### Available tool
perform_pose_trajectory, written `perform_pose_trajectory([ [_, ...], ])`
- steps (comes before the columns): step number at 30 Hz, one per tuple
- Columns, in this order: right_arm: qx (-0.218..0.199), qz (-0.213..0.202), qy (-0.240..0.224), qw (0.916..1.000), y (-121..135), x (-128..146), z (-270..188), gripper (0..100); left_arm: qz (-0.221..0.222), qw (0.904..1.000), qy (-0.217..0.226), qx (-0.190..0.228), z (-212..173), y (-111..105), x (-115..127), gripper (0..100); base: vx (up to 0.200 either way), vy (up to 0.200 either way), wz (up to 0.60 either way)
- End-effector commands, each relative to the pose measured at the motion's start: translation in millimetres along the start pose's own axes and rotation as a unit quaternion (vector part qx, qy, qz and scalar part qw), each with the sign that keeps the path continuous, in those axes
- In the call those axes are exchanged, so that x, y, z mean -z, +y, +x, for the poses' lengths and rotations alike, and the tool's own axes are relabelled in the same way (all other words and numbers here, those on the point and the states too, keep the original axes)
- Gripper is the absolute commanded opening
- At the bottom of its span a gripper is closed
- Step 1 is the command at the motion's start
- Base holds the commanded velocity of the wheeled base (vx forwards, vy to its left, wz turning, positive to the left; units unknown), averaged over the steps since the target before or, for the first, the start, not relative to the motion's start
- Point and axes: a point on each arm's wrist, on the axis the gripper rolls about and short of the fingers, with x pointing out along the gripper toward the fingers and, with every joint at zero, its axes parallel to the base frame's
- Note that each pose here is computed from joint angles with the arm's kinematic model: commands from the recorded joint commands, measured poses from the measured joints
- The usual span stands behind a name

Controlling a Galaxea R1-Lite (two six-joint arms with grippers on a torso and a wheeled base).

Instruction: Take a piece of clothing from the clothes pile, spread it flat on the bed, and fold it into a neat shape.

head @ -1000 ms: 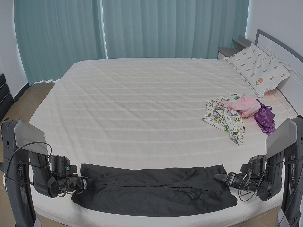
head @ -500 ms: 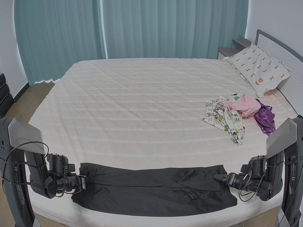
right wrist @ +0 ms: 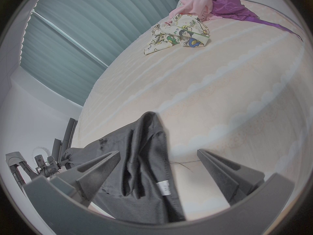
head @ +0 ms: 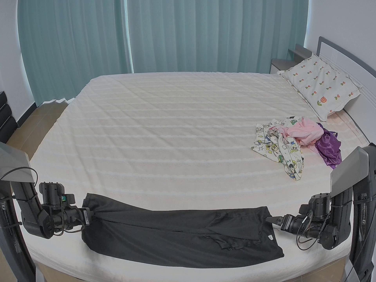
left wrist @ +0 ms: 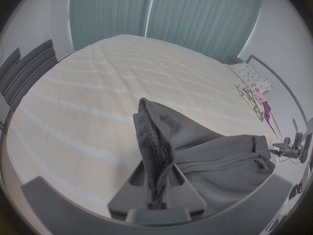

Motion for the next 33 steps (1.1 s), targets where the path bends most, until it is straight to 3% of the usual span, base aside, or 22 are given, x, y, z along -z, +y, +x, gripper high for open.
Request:
perform_pose_trajectory([
  [1,-0.003,-0.001,-0.004,1.0000,0.4,-0.8,0.4,100,-0.020,0.9991,-0.033,-0.020,-8.4,19.8,-15.5,0,0.000,0.000,0.00],
  [4,-0.003,0.000,-0.006,1.0000,0.0,-1.4,0.0,100,-0.031,0.9979,-0.048,-0.030,-16.2,32.1,-27.9,0,0.000,0.000,0.00],
  [8,-0.003,0.001,-0.007,1.0000,-0.4,-2.4,0.3,100,-0.047,0.9973,-0.054,-0.013,-36.1,40.6,-49.1,0,0.000,0.000,0.00],
  [16,-0.007,-0.003,-0.007,1.0000,2.2,-1.9,0.3,100,-0.051,0.9986,-0.013,0.001,-47.5,19.6,-52.5,0,0.000,0.000,0.00],
  [18,-0.007,-0.001,-0.006,1.0000,1.6,-1.9,0.4,100,-0.063,0.9980,0.002,-0.002,-48.2,-11.7,-44.7,0,0.000,0.000,0.00],
  [22,-0.007,-0.002,-0.006,1.0000,2.2,-1.9,0.3,100,-0.071,0.9975,0.007,-0.003,-46.6,-34.2,-41.1,0,0.000,0.000,0.00],
  [23,-0.007,-0.002,-0.006,1.0000,2.2,-1.9,0.3,100,-0.074,0.9972,0.013,-0.008,-46.0,-58.8,-35.1,0,0.000,0.000,0.00],
  [26,-0.008,-0.002,-0.007,0.9999,2.5,-2.2,-0.3,100,-0.069,0.9973,0.022,-0.007,-45.1,-84.8,-25.3,0,0.000,0.000,0.00],
  [33,-0.009,-0.003,-0.009,0.9999,3.5,-3.3,-1.0,100,-0.055,0.9978,0.031,0.018,-44.0,-124.7,-13.0,0,0.000,-0.029,0.00],
])
